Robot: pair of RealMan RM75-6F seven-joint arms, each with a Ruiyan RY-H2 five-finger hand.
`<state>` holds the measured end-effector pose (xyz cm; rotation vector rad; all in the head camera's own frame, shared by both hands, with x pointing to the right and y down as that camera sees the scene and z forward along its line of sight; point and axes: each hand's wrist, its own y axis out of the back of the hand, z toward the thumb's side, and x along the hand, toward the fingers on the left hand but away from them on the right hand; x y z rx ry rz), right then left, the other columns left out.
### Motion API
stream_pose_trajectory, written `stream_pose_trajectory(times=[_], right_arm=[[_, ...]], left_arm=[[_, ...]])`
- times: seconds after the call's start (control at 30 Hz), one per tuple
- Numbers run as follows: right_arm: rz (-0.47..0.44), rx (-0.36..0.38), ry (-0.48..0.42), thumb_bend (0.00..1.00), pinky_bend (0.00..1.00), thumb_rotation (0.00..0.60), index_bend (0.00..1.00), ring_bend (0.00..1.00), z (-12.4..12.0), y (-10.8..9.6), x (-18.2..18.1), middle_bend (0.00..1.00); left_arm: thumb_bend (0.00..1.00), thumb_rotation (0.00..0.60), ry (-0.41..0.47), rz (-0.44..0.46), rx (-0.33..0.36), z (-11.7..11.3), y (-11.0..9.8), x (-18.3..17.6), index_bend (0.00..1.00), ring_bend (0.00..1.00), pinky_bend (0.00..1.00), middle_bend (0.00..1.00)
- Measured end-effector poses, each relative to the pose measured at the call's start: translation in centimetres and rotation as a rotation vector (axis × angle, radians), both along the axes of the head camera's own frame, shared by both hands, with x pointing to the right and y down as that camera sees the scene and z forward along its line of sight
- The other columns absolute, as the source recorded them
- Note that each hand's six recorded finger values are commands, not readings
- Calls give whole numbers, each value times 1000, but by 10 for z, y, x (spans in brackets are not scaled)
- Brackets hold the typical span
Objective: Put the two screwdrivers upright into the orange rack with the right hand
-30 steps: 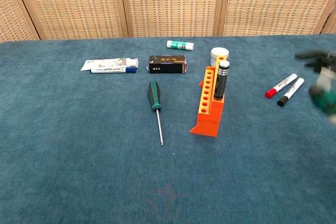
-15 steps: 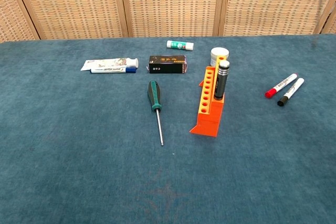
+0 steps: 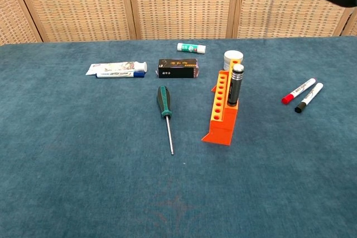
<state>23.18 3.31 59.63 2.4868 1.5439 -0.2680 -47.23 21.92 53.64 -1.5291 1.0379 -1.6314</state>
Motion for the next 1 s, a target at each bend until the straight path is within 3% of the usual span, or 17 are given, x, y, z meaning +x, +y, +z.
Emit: stream_pose_trajectory(times=[0.13, 0.53, 1.0], right_arm=[[-6, -8, -42, 415, 0, 600, 706, 0, 11, -5, -16, 0], [-39, -40, -44, 415, 0, 600, 711, 0, 52, -7, -49, 10], [-37, -43, 0, 417, 0, 600, 712, 0, 71, -10, -45, 12]], left_arm=[[0, 600, -2, -4, -5, 2, -1, -1, 0, 0, 0, 0], [0, 600, -13, -17, -14, 5, -4, -4, 0, 0, 0, 0], [0, 600, -16, -24, -14, 6, -5, -6, 0, 0, 0, 0]])
